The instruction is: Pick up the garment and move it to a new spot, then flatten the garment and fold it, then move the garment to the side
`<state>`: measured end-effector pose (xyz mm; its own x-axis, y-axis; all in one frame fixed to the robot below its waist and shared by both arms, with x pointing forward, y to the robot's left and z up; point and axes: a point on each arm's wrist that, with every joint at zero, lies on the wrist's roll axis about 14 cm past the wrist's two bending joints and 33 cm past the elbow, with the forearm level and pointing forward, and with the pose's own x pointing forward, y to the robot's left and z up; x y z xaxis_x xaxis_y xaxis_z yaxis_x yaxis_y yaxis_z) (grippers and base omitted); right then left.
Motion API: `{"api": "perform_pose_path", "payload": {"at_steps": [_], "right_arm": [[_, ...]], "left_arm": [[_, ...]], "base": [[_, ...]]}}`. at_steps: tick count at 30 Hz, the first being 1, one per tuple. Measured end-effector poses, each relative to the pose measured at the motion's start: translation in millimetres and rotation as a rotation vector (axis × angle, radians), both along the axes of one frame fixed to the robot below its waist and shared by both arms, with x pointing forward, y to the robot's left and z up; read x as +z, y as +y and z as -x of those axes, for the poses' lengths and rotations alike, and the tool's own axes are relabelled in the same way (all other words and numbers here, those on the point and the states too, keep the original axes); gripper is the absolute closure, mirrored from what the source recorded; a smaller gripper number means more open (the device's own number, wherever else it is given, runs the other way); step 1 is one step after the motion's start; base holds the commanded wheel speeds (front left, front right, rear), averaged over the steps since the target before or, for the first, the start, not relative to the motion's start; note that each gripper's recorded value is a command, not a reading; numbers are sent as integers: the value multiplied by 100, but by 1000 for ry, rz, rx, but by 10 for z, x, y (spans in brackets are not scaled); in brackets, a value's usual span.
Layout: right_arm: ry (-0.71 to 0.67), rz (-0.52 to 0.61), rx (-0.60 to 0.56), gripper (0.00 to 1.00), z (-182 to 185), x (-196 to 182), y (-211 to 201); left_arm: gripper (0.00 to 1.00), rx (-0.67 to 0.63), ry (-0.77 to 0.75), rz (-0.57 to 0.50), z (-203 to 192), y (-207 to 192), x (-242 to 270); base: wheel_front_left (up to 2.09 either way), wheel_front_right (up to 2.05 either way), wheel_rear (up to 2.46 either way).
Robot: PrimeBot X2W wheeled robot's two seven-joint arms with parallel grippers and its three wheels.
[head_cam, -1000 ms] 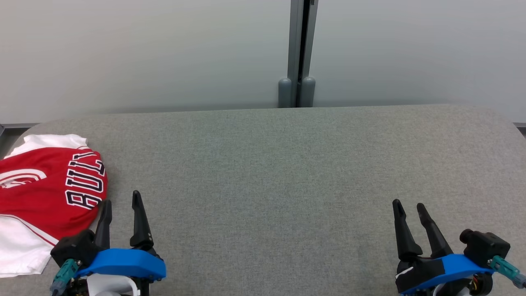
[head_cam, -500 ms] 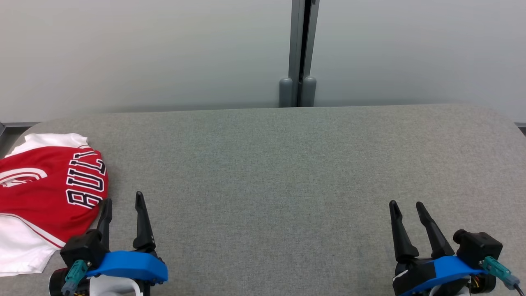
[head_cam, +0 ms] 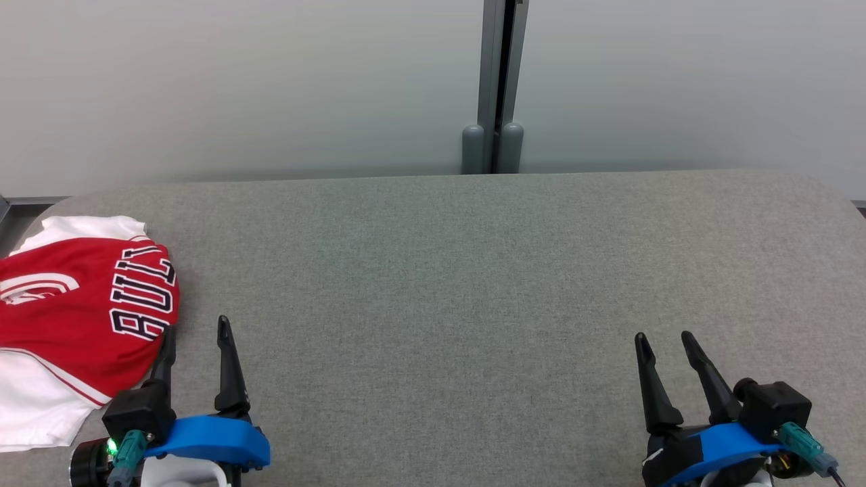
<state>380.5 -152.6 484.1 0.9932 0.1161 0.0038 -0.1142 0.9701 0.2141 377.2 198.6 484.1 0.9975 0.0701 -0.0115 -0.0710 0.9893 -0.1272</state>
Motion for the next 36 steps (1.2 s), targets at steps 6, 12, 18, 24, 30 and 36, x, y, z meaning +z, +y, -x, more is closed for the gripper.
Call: {"api": "perform_pose_path", "payload": {"at_steps": [6,12,18,24,30,36], "right_arm": [[0,37,8,0,1,-26,10],[6,74,15,0,19,-69,13],[16,93,21,0,33,-104,21],[27,90,21,0,43,-137,20],[24,90,24,0,25,-124,32],[21,85,36,0,6,-117,74]], "left_arm": [[0,7,11,-28,9,22,-47],[0,9,28,-58,34,36,-108],[0,14,43,-74,55,48,-155],[0,17,50,-73,60,57,-176],[0,24,45,-75,51,77,-153],[0,37,41,-71,77,120,-141]], "base": [[0,0,0],[0,0,0],[0,0,0],[0,0,0],[0,0,0],[0,0,0]]}}
